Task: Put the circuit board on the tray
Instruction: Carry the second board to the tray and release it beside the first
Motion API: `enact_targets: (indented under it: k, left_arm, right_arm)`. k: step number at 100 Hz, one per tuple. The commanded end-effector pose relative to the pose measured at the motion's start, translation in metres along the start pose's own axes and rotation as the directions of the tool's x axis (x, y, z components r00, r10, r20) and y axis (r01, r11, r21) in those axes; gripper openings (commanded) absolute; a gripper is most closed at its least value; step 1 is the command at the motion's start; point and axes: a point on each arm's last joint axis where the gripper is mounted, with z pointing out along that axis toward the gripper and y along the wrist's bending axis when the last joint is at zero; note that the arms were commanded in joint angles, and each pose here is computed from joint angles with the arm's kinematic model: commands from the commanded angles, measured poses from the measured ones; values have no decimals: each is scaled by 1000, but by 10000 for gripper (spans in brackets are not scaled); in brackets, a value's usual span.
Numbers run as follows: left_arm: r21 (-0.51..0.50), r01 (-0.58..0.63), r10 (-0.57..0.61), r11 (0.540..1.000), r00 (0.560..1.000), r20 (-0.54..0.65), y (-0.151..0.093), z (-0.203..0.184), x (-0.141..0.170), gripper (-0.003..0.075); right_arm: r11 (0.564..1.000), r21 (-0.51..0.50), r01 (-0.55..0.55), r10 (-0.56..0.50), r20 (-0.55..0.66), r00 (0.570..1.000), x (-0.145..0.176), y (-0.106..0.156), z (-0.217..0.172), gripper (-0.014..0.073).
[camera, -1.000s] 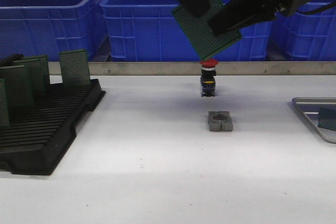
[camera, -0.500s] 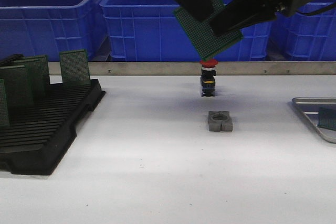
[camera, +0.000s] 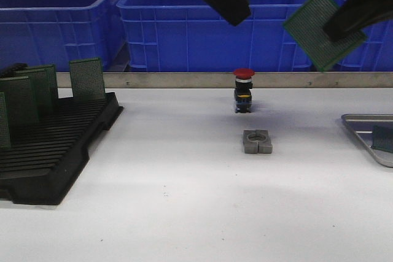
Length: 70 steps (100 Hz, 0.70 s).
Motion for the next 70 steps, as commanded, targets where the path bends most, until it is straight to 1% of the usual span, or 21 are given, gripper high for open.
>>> enact_targets:
  k: [1,6,9,11,12,13,18,19,20,27,35,45,70]
  left_arm:
    - [-3,-34,34,999,996,78,-17,-29,-24,535]
    - [-3,-34,34,999,996,78,-17,-29,-24,535]
    - [-3,-34,34,999,996,78,-17,-29,-24,535]
    - [-3,-34,34,999,996,78,-17,-29,-24,535]
    - [-3,-34,34,999,996,78,-17,-29,-24,535]
    - [-3,-34,34,999,996,78,-17,-29,-24,535]
    - [-3,-34,34,999,996,78,-17,-29,-24,535]
    - [-3,-34,34,999,996,78,-17,-29,-24,535]
    - [-3,-34,34,999,996,78,-17,-29,-24,535]
    - [-3,-34,34,999,996,78,-17,-29,-24,535]
    - [-3,-34,34,999,996,78,-17,-29,-24,535]
    - [-3,-34,34,999,996,78,-17,-29,-24,535]
    - [-3,-34,34,999,996,78,-17,-29,-24,535]
  right_arm:
    - [991,64,-114,111,57,992,-7,-3,-25,-63]
    - [975,87,-204,198,74,977,-2,-12,-29,-63]
    - [958,101,-269,260,89,961,1,-19,-32,-63]
    - [950,106,-293,284,95,954,2,-22,-33,-63]
    - [938,114,-326,315,106,943,4,-25,-35,-63]
    - [938,116,-327,316,107,943,4,-26,-34,-63]
    - [907,131,-401,385,128,914,9,-35,-38,-63]
    - [894,134,-427,410,136,902,11,-38,-39,-63]
    - [894,135,-428,411,136,902,11,-38,-39,-63]
    - [852,148,-503,481,160,862,19,-50,-44,-63]
    - [814,152,-560,537,170,826,28,-62,-45,-63]
    - [786,150,-600,578,167,799,38,-73,-44,-63]
    - [753,137,-644,632,125,765,55,-90,-28,-63]
